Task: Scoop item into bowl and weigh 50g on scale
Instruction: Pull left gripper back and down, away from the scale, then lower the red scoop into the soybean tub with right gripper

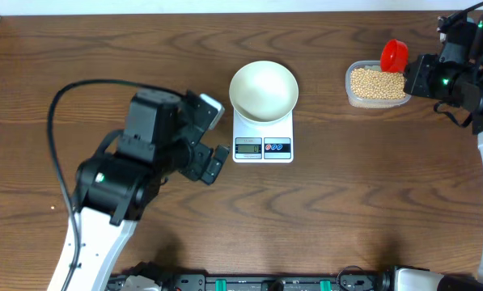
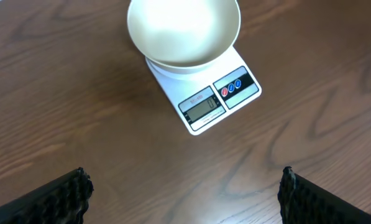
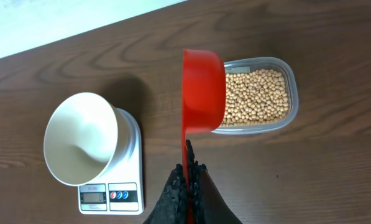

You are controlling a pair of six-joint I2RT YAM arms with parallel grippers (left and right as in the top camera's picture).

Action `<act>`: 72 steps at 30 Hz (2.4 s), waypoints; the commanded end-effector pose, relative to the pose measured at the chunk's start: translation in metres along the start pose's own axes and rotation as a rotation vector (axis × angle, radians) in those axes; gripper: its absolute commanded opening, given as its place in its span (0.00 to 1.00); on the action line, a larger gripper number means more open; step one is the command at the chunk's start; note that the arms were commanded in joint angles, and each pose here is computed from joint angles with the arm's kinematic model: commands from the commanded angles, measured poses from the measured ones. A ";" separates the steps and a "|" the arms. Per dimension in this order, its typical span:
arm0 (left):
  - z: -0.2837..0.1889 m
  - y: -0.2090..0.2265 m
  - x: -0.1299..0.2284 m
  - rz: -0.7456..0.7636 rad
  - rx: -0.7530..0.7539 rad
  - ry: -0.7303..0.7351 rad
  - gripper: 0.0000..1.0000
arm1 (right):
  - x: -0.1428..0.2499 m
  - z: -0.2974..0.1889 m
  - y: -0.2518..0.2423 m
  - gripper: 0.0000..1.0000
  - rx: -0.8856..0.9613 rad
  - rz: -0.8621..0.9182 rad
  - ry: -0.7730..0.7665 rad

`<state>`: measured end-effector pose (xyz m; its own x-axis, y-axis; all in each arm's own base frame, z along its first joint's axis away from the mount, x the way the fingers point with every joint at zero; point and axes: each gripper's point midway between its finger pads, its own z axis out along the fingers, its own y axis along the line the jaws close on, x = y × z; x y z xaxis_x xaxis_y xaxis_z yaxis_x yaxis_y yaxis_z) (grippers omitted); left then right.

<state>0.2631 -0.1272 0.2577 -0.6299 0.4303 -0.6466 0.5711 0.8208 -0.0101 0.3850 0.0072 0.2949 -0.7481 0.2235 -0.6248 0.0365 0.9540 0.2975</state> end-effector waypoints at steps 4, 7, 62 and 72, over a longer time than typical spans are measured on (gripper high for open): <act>0.013 -0.003 0.027 -0.042 0.008 0.060 0.98 | -0.008 -0.007 0.000 0.01 0.007 -0.018 -0.029; 0.021 -0.008 0.033 -0.032 0.039 0.078 0.98 | -0.008 -0.007 0.000 0.01 0.007 -0.018 -0.029; 0.034 -0.016 0.045 0.047 0.094 0.125 0.98 | -0.004 -0.007 -0.001 0.01 0.009 -0.020 -0.010; 0.034 -0.016 0.045 0.048 0.095 0.125 0.98 | -0.003 -0.007 -0.001 0.01 0.010 -0.020 -0.009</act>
<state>0.2443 -0.1341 0.2070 -0.6466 0.5178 -0.5601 0.6511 0.7572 -0.0517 0.3818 0.0075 0.2921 -0.7594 0.2187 -0.6128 0.0372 0.9548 0.2948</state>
